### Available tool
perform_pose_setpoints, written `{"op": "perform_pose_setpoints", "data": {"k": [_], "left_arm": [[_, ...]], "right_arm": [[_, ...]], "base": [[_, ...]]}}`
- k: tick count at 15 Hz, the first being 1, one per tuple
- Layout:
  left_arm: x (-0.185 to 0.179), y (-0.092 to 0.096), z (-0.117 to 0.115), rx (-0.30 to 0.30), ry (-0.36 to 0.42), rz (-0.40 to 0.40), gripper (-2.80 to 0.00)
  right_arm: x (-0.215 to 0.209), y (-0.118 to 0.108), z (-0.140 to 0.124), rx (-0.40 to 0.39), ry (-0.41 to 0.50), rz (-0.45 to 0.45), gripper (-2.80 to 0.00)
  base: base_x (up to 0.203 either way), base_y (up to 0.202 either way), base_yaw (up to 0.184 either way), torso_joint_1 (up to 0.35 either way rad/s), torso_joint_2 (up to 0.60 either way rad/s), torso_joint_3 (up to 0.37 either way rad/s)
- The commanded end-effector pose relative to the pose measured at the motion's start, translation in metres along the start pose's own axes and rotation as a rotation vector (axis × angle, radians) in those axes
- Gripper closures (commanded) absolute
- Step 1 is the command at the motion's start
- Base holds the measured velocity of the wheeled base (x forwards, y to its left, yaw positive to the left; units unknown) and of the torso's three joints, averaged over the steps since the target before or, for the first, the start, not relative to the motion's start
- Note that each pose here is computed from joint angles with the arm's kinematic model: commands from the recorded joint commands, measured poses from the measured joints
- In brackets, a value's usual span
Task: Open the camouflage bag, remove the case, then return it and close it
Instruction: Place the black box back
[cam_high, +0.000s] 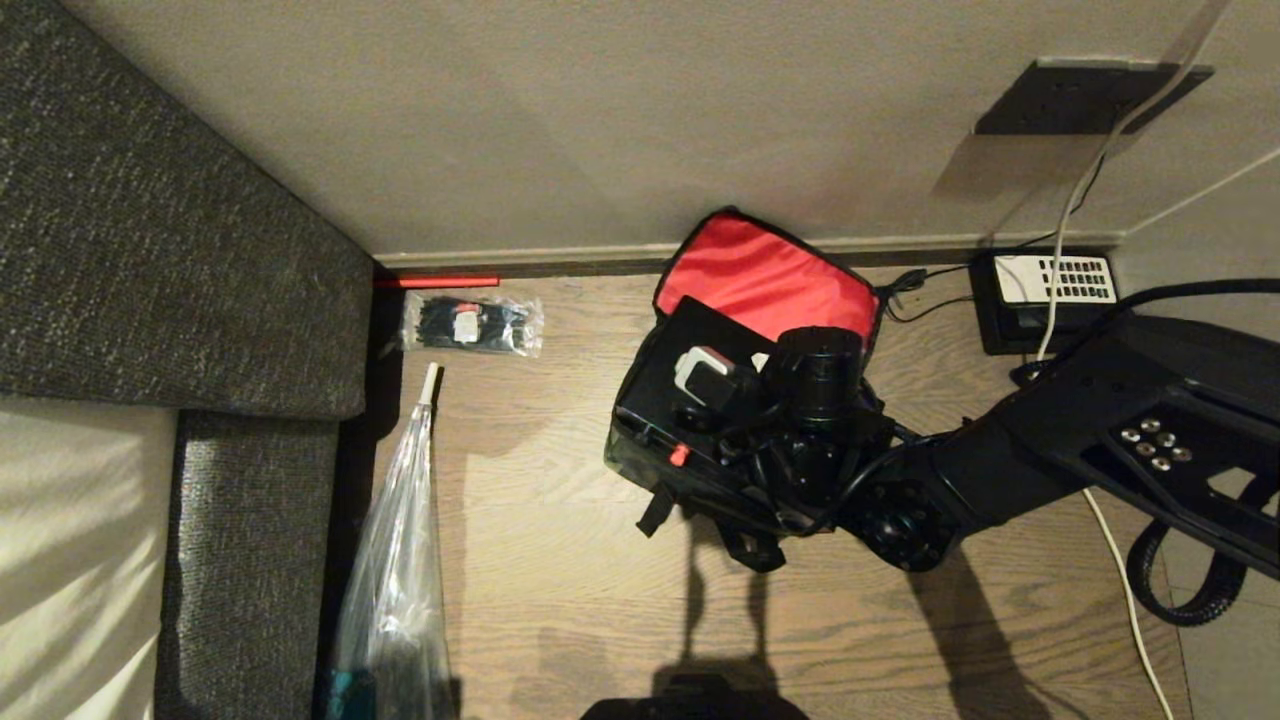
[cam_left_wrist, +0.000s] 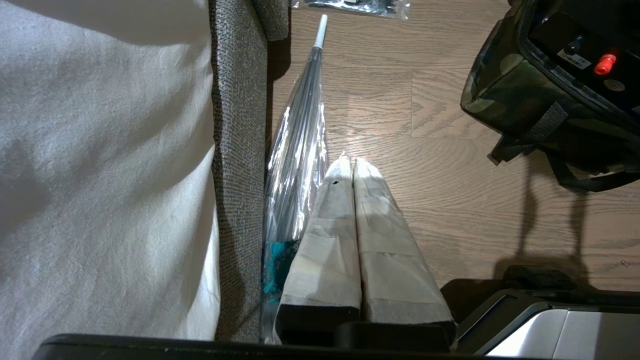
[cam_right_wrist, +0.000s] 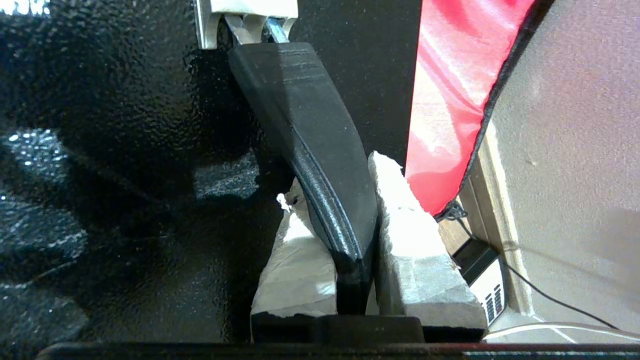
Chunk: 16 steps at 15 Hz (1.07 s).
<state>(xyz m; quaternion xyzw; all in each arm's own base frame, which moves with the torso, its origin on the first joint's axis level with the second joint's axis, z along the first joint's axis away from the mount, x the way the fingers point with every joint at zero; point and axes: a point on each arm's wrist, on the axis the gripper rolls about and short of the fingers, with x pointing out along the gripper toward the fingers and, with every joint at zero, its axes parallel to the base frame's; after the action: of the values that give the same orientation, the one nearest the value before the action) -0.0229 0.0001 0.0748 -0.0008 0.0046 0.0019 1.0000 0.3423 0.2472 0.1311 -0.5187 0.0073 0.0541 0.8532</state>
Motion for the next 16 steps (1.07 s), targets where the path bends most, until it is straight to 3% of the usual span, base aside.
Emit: {"op": "perform_pose_setpoints", "data": {"k": [1, 8, 16], "left_arm": [[0.000, 0.000, 0.000, -0.001, -0.005, 0.001, 0.00], [0.000, 0.000, 0.000, -0.001, -0.004, 0.001, 0.00], [0.000, 0.000, 0.000, -0.001, -0.004, 0.001, 0.00]], "right_arm": [[-0.002, -0.011, 0.004, 0.001, 0.000, -0.013, 0.00], [-0.006, -0.007, -0.001, 0.000, 0.011, 0.002, 0.00], [-0.016, -0.038, 0.009, 0.013, 0.001, -0.020, 0.00]], "base": [[0.000, 0.000, 0.000, 0.000, 0.00, 0.000], [0.000, 0.000, 0.000, 0.000, 0.00, 0.000], [0.000, 0.000, 0.000, 0.000, 0.00, 0.000]]}}
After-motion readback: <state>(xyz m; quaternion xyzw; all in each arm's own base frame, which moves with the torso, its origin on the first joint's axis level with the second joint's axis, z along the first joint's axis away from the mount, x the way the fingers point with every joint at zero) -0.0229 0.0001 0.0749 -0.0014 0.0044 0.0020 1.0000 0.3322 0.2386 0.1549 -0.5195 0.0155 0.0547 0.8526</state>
